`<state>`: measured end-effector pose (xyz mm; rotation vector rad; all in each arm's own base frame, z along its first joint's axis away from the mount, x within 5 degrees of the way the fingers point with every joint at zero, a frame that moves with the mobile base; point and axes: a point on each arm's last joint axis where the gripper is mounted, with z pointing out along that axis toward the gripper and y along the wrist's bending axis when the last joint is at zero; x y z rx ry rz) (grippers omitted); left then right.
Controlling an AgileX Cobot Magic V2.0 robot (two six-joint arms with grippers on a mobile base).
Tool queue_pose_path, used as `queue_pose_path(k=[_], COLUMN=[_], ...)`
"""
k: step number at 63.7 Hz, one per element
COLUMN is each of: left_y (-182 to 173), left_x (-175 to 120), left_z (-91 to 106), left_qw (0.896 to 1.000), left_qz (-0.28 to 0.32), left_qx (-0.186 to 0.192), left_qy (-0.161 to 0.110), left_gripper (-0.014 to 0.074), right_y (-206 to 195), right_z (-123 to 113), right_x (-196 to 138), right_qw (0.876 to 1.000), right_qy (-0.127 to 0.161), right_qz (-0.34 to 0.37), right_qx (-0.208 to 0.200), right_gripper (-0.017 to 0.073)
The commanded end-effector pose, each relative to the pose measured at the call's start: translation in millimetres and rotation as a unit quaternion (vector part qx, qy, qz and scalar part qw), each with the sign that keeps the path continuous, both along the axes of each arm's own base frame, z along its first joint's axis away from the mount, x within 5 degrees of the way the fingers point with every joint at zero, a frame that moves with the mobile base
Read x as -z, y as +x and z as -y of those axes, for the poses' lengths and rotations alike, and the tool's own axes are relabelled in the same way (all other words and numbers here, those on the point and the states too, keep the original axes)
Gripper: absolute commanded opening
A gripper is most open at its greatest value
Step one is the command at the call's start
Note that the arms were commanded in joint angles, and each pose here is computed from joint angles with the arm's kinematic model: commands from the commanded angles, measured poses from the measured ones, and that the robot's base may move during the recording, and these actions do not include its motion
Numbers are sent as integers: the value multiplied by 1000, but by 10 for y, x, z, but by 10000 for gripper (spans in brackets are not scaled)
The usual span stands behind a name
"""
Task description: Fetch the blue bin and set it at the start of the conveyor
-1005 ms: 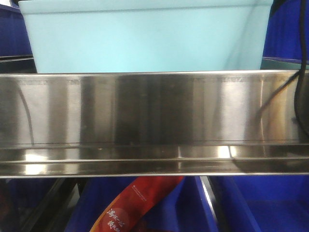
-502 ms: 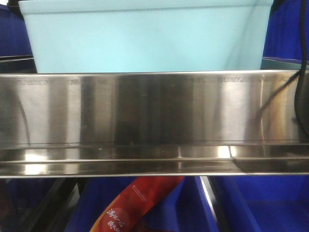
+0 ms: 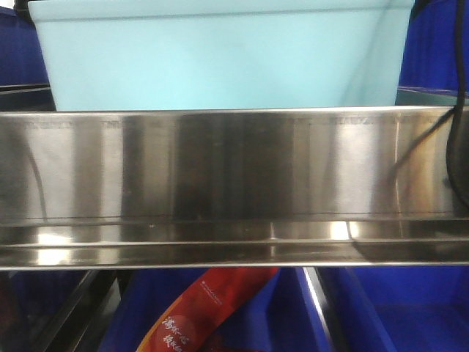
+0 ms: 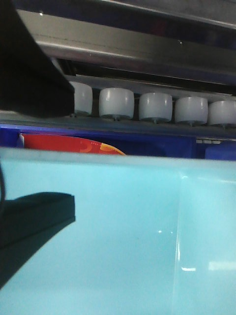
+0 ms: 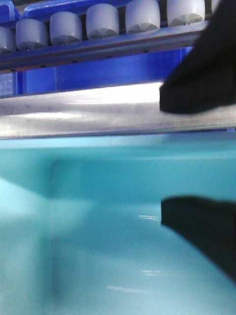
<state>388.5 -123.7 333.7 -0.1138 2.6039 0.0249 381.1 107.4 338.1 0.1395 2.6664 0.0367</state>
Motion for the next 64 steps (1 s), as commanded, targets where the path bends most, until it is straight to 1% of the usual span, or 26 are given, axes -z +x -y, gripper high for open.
queue_pose_path(k=[1, 5, 6, 8, 9, 10, 12, 15, 19, 25, 28, 34, 46, 53, 59, 64], left_y=[-10, -13, -17, -23, -24, -28, -34, -47, -76, -131, -174, -270, -547, -737, -870, -972], left_x=[6, 7, 7, 7, 6, 6, 5, 1, -14, -78, -130, -272, -688, -945, -1120, -1252], left_z=[15, 23, 35, 52, 61, 72, 88, 118, 150, 165, 183, 171, 68, -24, -90, -152], left_qw=[1000, 1000, 1000, 1000, 1000, 1000, 1000, 1000, 1000, 999, 999, 999, 998, 995, 991, 987], left_qz=[-3, -4, -4, -4, -3, -3, -3, -3, -5, -3, 2, 14, 63, 99, 129, 155], left_qx=[1, 2, 4, 6, 7, 8, 11, 14, 19, 23, 25, 24, 15, 14, 13, 2], left_qy=[-1, -1, -1, -1, -1, -1, 0, 2, 11, 30, 34, 26, -4, -18, -30, -42], left_gripper=[198, 117, 78, 37, -6, -36, -113, -111, -111, -111, -111, -111, -111, -111, -111, -111], right_y=[9, 9, 9, 9, 9, 10, 11, 9, -7, -68, -114, -234, -526, -668, -779, -826], right_z=[19, 19, 19, 21, 21, 23, 27, 35, 40, 36, 27, 11, -38, -37, -39, -23], right_x=[-35, -35, -35, -35, -35, -35, -36, -35, -49, -139, -205, -358, -695, -866, -1003, -1117], right_qw=[1000, 1000, 1000, 1000, 1000, 1000, 1000, 1000, 1000, 1000, 1000, 999, 996, 993, 990, 988], right_qy=[-1, -1, -1, -2, -2, -3, -6, -10, -15, -14, -14, -16, -11, -19, -10, -3], right_qz=[10, 10, 10, 10, 10, 10, 11, 10, 9, 17, 25, 41, 85, 117, 137, 155], right_qx=[1, 1, 1, 1, 1, 1, 1, 1, 2, -1, -4, -10, -15, -12, -18, -17], right_gripper=[114, -6, -38, -102, -149, -170, -160, -151, -153, -153, -153, -153, -153, -153, -153, -153])
